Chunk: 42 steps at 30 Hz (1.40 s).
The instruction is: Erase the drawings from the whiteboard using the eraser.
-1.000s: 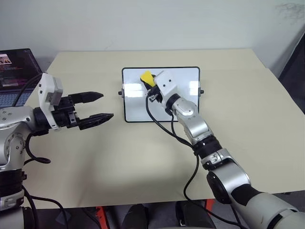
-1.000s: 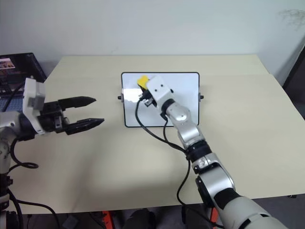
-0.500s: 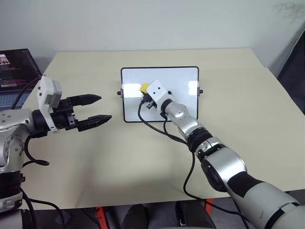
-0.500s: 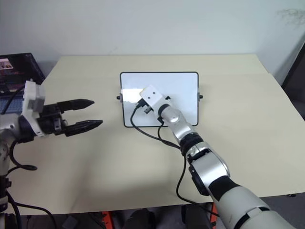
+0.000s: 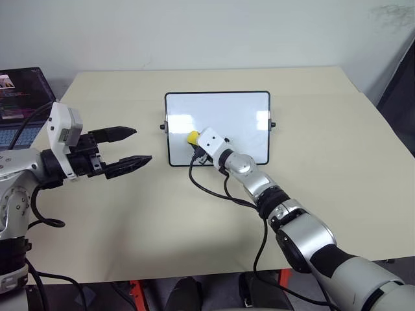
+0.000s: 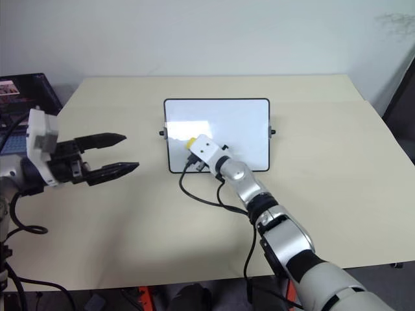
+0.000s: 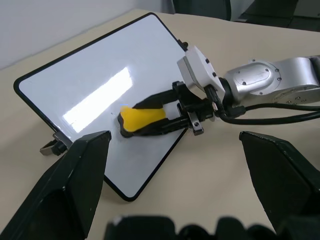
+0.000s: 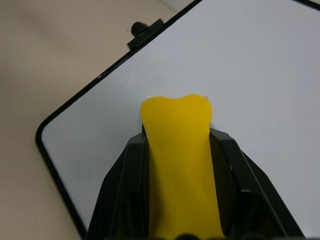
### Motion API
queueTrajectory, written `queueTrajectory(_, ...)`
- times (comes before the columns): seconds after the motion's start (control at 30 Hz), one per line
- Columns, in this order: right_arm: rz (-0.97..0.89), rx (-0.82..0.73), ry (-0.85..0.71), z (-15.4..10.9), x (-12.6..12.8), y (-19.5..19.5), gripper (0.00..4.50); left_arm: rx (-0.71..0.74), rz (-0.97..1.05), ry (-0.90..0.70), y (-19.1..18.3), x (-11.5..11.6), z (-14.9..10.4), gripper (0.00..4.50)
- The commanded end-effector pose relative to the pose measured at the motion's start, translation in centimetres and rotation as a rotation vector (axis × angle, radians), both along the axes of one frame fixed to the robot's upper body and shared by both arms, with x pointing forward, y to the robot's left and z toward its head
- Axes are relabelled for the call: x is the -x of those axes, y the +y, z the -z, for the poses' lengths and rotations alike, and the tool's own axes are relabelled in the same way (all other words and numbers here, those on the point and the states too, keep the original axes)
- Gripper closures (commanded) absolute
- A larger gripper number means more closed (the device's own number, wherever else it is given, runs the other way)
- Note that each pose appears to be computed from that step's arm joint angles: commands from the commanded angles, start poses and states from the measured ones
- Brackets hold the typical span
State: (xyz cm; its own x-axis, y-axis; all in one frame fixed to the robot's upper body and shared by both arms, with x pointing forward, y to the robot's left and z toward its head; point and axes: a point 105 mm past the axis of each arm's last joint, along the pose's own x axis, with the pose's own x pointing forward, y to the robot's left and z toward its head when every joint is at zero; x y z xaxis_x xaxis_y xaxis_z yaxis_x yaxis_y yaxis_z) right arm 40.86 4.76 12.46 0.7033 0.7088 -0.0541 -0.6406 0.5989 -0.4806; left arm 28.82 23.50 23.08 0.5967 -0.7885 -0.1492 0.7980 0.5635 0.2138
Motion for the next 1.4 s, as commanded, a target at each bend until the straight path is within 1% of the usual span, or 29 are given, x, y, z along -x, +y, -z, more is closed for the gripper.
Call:
queueTrajectory(0.03, 0.019, 0.023, 0.02, 0.7, -0.1, -1.1, 3.23, -0.012, 0.001, -0.056, 0.3, 0.3, -1.5, 0.0)
queueTrajectory(0.2, 0.037, -0.011, -0.003, -0.2, -0.2, -1.9, 3.23, -0.008, 0.013, -0.058, 0.2, 0.0, -1.3, 0.0)
queueTrajectory(0.37, 0.042, -0.093, -0.021, -2.1, 0.0, -3.0, 3.23, -0.003, 0.029, -0.06, 0.0, -0.4, -1.2, 0.0)
queueTrajectory(0.43, 0.04, -0.102, -0.024, -2.6, 0.2, -3.6, 3.23, -0.002, 0.033, -0.061, 0.0, -0.5, -1.2, 0.0)
queueTrajectory(0.67, 0.045, -0.15, 0.084, -3.6, 1.9, -5.6, 3.23, 0.001, 0.057, -0.058, -0.3, -0.9, -1.1, 0.0)
queueTrajectory(0.83, 0.101, -0.166, 0.136, -4.4, 2.7, -8.0, 3.23, 0.0, 0.066, -0.061, -0.5, -1.1, -1.0, 0.0)
queueTrajectory(1.03, 0.172, -0.154, 0.162, -4.6, 3.2, -10.5, 3.23, 0.004, 0.08, -0.063, -1.1, -1.4, -1.1, 0.0)
queueTrajectory(1.4, 0.231, -0.168, 0.171, -4.8, 3.3, -11.7, 3.23, 0.005, 0.101, -0.07, -1.7, -1.7, -1.5, 0.0)
